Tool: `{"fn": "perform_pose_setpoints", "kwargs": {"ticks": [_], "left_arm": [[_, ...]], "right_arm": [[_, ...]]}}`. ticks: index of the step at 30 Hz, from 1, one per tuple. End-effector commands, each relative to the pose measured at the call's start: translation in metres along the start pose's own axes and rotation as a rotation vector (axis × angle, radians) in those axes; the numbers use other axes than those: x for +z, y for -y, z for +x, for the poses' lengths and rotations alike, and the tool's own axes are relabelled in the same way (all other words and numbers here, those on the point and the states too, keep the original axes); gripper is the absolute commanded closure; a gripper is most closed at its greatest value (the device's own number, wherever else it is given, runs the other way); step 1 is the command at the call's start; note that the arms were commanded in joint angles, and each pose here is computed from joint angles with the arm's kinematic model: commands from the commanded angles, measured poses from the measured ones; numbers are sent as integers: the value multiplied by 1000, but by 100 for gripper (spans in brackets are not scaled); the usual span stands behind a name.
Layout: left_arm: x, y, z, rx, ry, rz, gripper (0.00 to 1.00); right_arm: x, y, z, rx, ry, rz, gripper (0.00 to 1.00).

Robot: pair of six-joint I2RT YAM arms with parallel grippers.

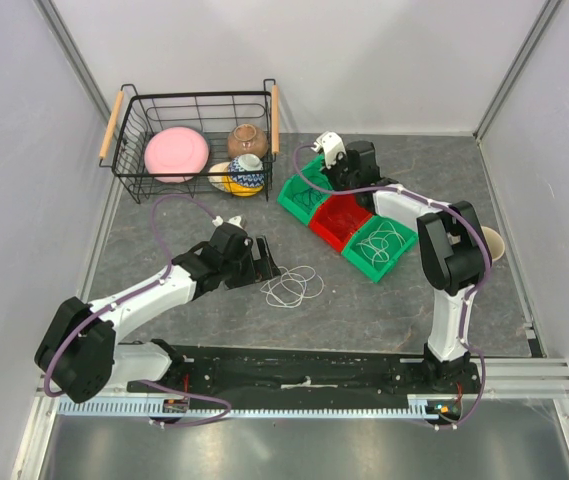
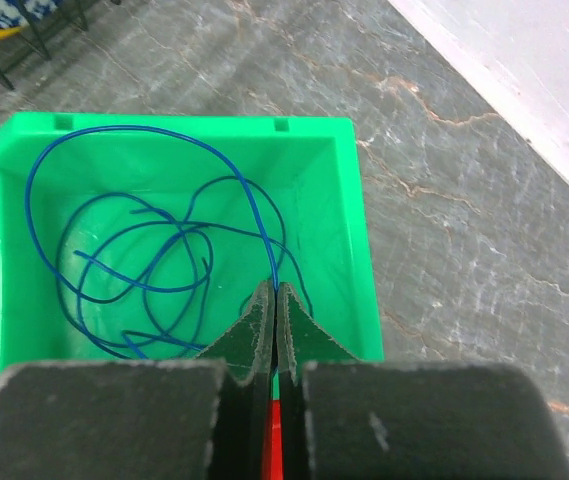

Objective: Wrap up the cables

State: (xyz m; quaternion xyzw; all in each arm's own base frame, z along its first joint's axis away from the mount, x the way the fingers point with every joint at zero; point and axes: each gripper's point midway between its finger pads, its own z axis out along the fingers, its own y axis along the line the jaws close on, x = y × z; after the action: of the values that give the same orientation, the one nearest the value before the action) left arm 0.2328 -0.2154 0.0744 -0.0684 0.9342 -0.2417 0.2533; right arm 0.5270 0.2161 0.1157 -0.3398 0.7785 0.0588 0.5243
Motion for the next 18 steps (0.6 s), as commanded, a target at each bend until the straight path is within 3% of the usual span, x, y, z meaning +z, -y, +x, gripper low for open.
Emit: {"fn": "perform_pose_setpoints", "kwargs": {"ticks": [1,18], "left_arm": [[-4,13,-9,-15,23,40,2],[-6,12,-9,-21,27,40,3]], "right_arm": [[-10,15,-12,-45,6,64,100],[24,4,-1,-157,-95,52,100]]}}
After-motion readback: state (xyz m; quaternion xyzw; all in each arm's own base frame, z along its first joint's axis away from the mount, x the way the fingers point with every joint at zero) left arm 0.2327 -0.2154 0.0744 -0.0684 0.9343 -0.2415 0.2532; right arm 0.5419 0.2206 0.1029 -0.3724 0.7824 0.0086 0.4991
